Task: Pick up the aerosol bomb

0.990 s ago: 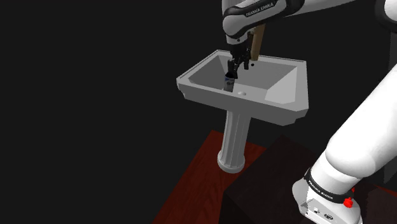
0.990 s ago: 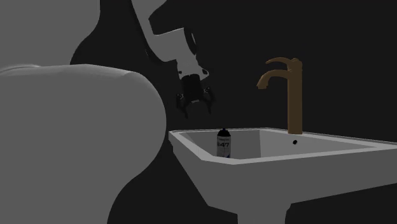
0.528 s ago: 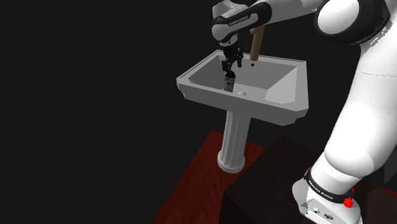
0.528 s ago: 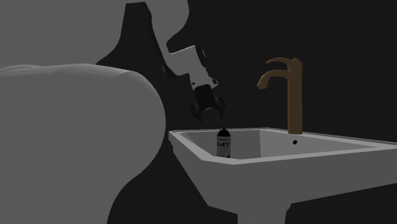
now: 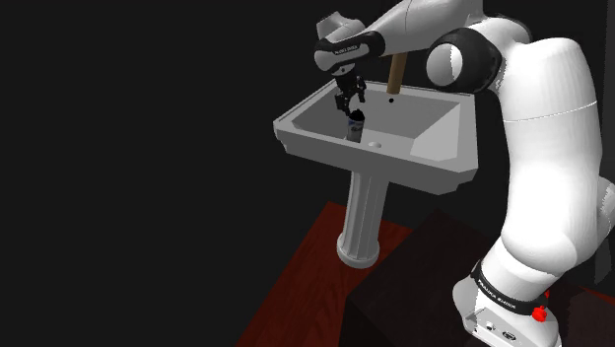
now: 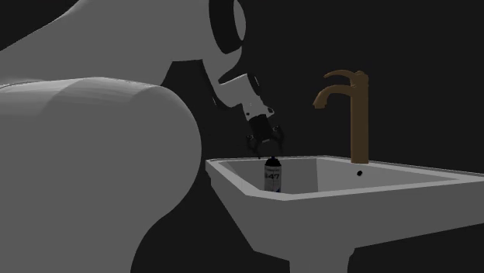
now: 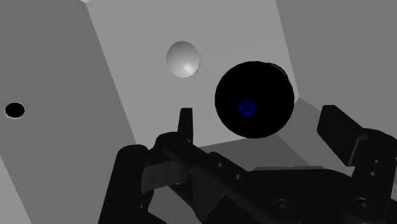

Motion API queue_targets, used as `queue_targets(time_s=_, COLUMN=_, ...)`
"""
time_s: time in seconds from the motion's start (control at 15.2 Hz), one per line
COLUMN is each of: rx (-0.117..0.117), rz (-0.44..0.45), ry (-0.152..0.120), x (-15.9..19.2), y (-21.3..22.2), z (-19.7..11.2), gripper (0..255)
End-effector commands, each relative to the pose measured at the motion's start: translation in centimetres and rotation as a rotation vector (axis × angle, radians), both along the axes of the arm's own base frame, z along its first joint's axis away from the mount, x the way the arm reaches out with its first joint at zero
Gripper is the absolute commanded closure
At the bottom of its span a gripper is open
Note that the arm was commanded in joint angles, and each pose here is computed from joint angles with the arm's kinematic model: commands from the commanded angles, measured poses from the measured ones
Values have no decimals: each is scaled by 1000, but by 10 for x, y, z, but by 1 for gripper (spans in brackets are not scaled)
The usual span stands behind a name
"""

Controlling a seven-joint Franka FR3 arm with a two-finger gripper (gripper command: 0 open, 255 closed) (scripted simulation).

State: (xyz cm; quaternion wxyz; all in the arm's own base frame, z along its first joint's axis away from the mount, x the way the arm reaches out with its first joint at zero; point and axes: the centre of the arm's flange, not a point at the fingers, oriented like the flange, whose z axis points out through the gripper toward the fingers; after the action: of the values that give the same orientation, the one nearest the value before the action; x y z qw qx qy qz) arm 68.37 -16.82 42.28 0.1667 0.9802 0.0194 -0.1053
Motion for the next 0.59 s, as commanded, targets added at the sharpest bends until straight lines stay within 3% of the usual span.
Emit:
queue_targets(time_s=0.0, rx=-4, rz=0, ry=1, x=4, y=-3, z=-10, gripper=0)
queue_targets(time_s=0.46, rx=-4, rz=0, ry=1, x=4, y=-3, z=-39, gripper=0)
queue_targets(time_s=0.53, rx=-4, rz=0, ry=1, x=5, y=-3, z=-38, gripper=255)
